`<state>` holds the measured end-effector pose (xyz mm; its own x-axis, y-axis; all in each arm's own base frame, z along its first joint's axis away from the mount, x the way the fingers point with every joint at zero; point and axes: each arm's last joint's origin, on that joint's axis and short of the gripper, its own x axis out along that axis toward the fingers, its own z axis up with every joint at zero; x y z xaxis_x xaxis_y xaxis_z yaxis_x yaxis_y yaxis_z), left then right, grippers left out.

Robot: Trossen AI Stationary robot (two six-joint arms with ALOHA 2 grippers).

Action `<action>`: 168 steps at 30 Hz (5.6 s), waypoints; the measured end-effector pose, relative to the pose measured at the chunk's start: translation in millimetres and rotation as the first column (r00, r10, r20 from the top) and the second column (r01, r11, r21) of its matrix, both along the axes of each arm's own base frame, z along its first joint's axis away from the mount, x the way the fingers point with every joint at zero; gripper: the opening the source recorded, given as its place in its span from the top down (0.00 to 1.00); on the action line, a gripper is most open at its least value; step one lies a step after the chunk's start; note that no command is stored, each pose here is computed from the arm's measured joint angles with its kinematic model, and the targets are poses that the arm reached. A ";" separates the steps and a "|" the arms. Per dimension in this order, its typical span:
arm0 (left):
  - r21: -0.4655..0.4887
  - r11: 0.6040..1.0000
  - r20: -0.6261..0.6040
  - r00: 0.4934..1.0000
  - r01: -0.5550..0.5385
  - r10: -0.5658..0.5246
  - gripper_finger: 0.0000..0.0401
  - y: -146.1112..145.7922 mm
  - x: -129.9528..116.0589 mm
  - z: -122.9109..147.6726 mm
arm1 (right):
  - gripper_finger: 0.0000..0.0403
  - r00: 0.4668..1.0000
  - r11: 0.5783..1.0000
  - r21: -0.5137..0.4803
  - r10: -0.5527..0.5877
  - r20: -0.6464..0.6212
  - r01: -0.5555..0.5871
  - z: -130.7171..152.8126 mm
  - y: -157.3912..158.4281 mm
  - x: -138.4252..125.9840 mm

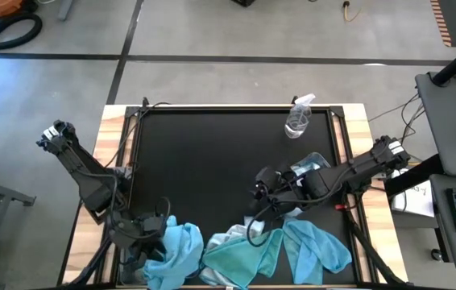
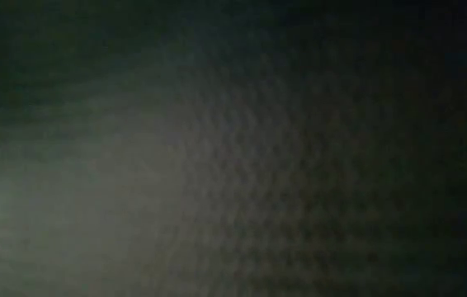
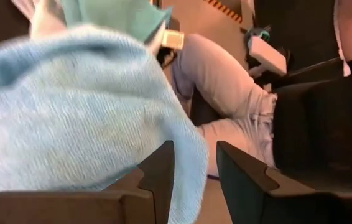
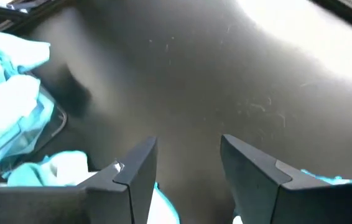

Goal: Sort microfiber towel by color & place in baskets
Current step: Put the blue towel into the bottom transparent bin

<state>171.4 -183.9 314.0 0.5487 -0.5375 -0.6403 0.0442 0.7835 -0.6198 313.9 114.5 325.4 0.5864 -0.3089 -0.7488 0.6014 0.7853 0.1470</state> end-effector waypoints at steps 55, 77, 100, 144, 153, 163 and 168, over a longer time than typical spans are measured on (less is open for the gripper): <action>0.115 0.939 0.405 0.848 0.325 -0.343 0.74 -31.9 109.0 -57.8 | 0.58 0.974 0.923 0.329 0.224 -0.042 -0.198 -79.5 139.4 11.3; 0.206 0.963 0.243 0.944 0.173 -0.222 0.74 15.8 153.1 -104.1 | 0.58 0.963 0.918 0.319 0.264 -0.044 -0.237 -79.4 147.6 4.7; 0.316 0.930 0.178 0.951 0.189 -0.254 0.74 53.0 173.2 -132.0 | 0.58 0.966 0.915 0.335 0.254 -0.042 -0.226 -79.5 152.9 0.4; 0.230 0.922 -0.041 0.950 0.312 -0.311 0.89 13.5 231.7 -159.3 | 0.58 0.957 0.917 0.308 0.284 -0.060 -0.253 -80.6 151.9 -0.6; 0.233 0.915 -0.104 0.944 0.329 -0.312 0.99 11.9 232.0 -136.8 | 0.58 0.956 0.919 0.304 0.284 -0.068 -0.251 -81.0 151.3 -1.2; 0.240 0.897 -0.177 0.925 0.371 -0.336 1.00 2.9 230.3 -102.2 | 0.58 0.955 0.918 0.303 0.288 -0.069 -0.255 -81.1 152.6 -2.3; 0.287 0.873 -0.190 0.917 0.395 -0.352 1.00 -3.5 227.7 -77.3 | 0.58 0.955 0.919 0.301 0.289 -0.070 -0.256 -81.4 153.1 -2.9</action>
